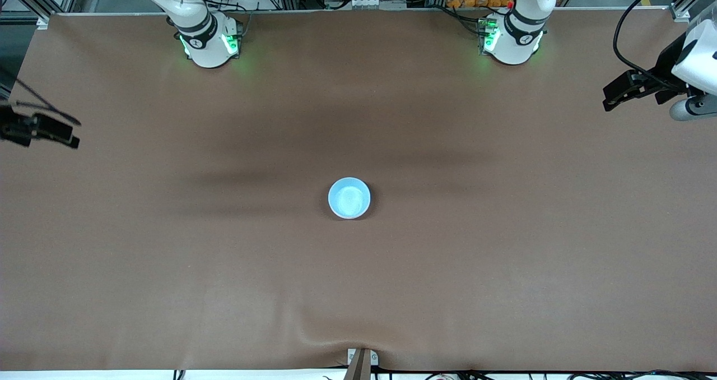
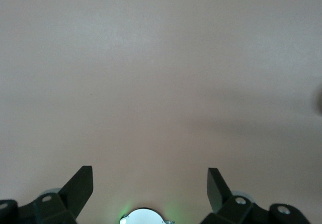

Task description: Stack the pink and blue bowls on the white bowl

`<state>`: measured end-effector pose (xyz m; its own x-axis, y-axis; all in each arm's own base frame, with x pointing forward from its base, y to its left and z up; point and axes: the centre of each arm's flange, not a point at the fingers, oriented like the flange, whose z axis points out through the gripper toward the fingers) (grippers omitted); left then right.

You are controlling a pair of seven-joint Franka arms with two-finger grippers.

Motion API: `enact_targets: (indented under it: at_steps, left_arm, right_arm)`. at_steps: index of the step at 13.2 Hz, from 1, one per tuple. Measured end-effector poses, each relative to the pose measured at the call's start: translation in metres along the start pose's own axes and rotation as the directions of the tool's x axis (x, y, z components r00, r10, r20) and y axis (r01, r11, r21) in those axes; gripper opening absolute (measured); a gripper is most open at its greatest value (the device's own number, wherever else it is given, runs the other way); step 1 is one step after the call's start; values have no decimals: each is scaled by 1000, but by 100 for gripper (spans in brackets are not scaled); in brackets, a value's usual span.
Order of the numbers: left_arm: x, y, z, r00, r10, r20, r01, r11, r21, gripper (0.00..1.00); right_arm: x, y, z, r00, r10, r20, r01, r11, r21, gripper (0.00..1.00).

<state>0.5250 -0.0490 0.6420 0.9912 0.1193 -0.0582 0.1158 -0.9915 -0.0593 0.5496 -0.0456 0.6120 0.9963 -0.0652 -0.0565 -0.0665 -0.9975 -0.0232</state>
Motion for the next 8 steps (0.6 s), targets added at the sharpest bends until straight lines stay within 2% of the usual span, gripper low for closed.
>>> enact_targets:
  at_steps: [3, 6, 8]
  left_arm:
    - [-1, 0, 0, 1000, 0, 3, 0, 1000, 1, 100]
    - [-5, -1, -4, 1000, 5, 1, -5, 1000, 1, 100]
    - [-7, -3, -7, 1000, 23, -4, -23, 1000, 0, 100]
  right_arm:
    - [-44, -17, 10, 998, -51, 30, 51, 999, -6, 100]
    - [-42, -38, -7, 995, -103, -19, 102, 994, -37, 100]
    - [-36, -37, -27, 994, -104, -13, 103, 993, -58, 100]
